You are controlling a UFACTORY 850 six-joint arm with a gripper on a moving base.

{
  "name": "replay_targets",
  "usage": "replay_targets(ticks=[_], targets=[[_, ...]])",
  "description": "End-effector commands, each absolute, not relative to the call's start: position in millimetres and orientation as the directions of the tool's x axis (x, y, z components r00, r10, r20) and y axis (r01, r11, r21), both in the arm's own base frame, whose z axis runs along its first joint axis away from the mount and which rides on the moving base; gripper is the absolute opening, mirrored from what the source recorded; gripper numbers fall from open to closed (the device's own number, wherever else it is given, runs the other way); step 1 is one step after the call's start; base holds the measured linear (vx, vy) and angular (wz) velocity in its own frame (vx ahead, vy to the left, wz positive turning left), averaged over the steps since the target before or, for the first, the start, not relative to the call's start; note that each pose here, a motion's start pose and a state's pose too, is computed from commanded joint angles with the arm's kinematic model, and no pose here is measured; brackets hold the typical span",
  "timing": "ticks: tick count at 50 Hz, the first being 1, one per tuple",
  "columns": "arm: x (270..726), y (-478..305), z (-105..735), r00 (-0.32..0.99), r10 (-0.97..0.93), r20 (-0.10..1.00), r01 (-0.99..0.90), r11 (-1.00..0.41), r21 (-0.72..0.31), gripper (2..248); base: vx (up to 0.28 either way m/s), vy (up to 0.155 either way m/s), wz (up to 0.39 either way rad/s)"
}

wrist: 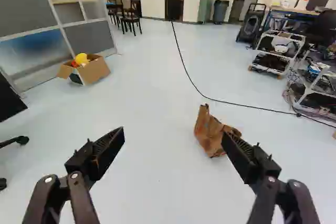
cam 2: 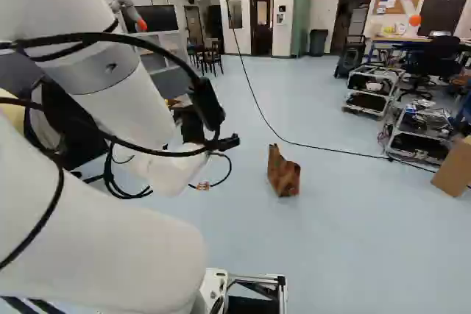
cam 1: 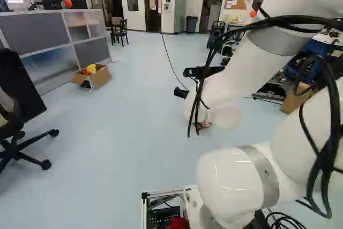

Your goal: Pick up the grocery bag from the ground

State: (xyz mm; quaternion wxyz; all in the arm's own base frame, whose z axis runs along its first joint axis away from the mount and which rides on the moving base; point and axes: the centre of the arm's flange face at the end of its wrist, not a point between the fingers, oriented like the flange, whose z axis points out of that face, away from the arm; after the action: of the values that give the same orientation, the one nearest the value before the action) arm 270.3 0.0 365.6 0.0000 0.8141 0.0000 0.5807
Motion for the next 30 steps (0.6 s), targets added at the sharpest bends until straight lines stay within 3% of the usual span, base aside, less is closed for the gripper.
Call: replay_targets(ticks=[30], targets=[[270.3,0.5,365.6,0.326,0.001,0.946,0.002,-1.0,0.0,247,0.0,0.0,0.0]])
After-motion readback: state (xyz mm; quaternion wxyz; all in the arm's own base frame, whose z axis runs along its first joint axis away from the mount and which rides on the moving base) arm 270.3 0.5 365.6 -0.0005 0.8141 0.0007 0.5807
